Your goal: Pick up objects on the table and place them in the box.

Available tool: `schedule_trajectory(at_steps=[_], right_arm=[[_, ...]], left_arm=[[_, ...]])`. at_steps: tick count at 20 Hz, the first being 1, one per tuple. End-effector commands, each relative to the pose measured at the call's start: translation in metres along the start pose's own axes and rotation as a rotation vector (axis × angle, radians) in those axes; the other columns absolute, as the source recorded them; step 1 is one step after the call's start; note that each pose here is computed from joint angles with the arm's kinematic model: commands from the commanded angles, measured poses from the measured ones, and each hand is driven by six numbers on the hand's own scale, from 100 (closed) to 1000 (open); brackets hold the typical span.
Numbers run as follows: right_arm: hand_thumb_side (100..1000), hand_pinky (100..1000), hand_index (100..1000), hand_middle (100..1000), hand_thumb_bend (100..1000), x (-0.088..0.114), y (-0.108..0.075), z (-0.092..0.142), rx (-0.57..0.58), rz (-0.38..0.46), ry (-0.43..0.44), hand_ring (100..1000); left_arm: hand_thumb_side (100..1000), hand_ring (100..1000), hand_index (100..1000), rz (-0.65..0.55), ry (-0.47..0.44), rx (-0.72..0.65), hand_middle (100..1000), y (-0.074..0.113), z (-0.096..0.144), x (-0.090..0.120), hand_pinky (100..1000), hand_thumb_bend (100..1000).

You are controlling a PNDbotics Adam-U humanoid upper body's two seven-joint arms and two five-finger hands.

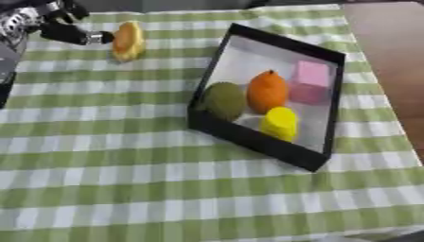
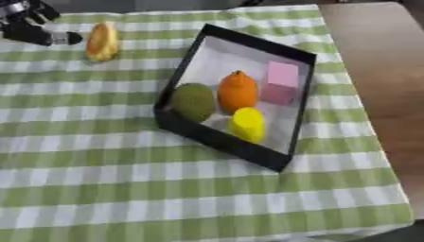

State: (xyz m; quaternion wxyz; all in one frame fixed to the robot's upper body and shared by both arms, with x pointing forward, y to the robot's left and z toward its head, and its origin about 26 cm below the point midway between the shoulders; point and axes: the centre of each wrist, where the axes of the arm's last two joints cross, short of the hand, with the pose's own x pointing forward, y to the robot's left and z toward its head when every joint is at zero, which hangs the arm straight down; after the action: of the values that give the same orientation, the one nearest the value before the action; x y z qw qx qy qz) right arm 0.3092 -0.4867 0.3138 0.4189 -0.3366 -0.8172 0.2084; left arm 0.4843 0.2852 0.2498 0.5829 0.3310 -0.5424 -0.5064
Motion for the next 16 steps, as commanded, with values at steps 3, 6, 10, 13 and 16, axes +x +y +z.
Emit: schedule_trajectory(at_steps=[3, 6, 10, 13, 16], right_arm=[[441, 865, 836, 765, 100, 0.008, -0.013, -0.005, -0.019, 0.043, -0.02, 875], [449, 865, 836, 766, 100, 0.007, -0.013, -0.005, -0.021, 0.045, -0.02, 876], [448, 865, 836, 766, 100, 0.007, -0.012, -0.006, -0.02, 0.046, -0.024, 876], [447, 866, 836, 767, 100, 0.008, -0.011, -0.007, -0.018, 0.047, -0.03, 876], [447, 866, 836, 767, 100, 0.008, -0.011, -0.008, -0.018, 0.049, -0.032, 876]], left_arm=[[643, 849, 873, 0.045, 0.033, 0.084, 794, 0.018, 0.0, 0.003, 849, 662], [610, 845, 863, 0.034, 0.081, 0.146, 786, 0.019, -0.003, 0.005, 846, 690], [602, 845, 861, 0.013, 0.126, 0.205, 784, 0.017, -0.007, 0.008, 846, 703], [617, 846, 865, 0.015, 0.146, 0.222, 786, 0.014, -0.01, 0.008, 847, 692], [634, 846, 866, 0.033, 0.154, 0.216, 780, 0.014, -0.011, 0.005, 847, 674]])
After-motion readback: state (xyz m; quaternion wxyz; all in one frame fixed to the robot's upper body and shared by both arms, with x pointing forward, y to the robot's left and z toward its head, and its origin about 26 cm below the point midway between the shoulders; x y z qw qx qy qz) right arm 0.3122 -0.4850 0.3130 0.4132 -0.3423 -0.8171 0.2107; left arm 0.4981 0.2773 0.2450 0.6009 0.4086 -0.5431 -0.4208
